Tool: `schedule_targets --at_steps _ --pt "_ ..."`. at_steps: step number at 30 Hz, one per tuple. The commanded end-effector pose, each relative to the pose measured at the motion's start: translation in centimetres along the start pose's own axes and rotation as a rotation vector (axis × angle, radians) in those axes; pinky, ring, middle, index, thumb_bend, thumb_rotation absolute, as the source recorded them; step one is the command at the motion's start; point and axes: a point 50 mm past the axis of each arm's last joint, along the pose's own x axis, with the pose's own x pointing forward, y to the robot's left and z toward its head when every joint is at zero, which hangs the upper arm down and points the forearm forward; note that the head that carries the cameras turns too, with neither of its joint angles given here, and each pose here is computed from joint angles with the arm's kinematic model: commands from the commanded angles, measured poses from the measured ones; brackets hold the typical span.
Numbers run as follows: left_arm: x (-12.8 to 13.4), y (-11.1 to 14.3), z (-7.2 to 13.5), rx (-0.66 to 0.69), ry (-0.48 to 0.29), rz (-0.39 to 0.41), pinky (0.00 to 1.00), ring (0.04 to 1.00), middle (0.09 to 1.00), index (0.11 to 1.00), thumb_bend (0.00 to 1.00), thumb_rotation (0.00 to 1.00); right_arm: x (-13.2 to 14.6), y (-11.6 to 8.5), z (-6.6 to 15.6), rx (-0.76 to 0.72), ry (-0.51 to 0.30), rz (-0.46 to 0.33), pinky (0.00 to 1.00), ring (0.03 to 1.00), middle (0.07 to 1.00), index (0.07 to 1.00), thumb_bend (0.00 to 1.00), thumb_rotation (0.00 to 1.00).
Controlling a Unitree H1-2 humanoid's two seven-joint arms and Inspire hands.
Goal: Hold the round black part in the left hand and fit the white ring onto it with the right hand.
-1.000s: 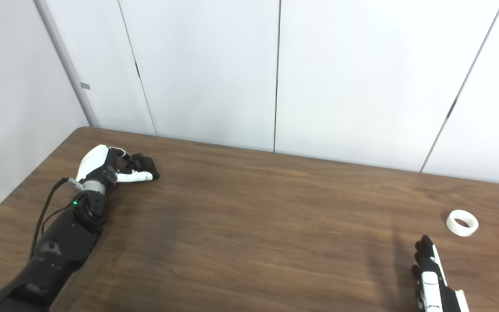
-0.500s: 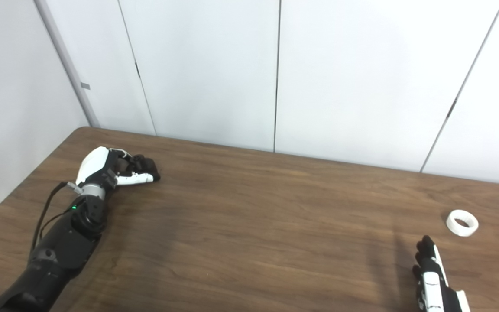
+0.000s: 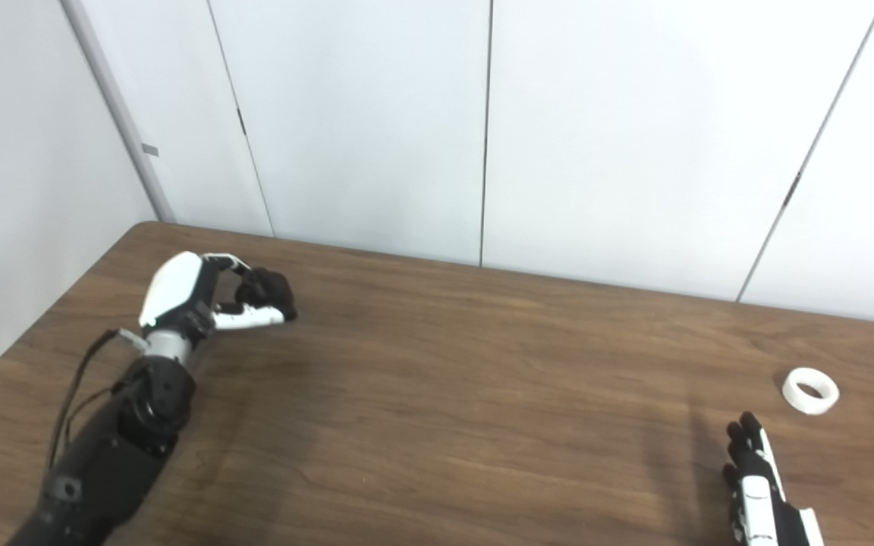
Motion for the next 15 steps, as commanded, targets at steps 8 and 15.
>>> schedule_targets --at_steps 8,15 --pt "-3.5 -0.7 5.0 0.075 -0.178 0.028 1.00 0.893 0.789 0.485 0.52 0.05 0.3 0.4 1.9 -0.001 -0.085 -0.008 1.00 0.989 0.972 0.997 0.33 1.00" --pt "-6.9 -3.3 8.2 0.100 -0.282 -0.017 1.00 0.899 0.792 0.485 0.52 0.05 0.4 0.2 2.0 -0.006 -0.078 -0.012 1.00 0.999 0.982 1.000 0.32 1.00"
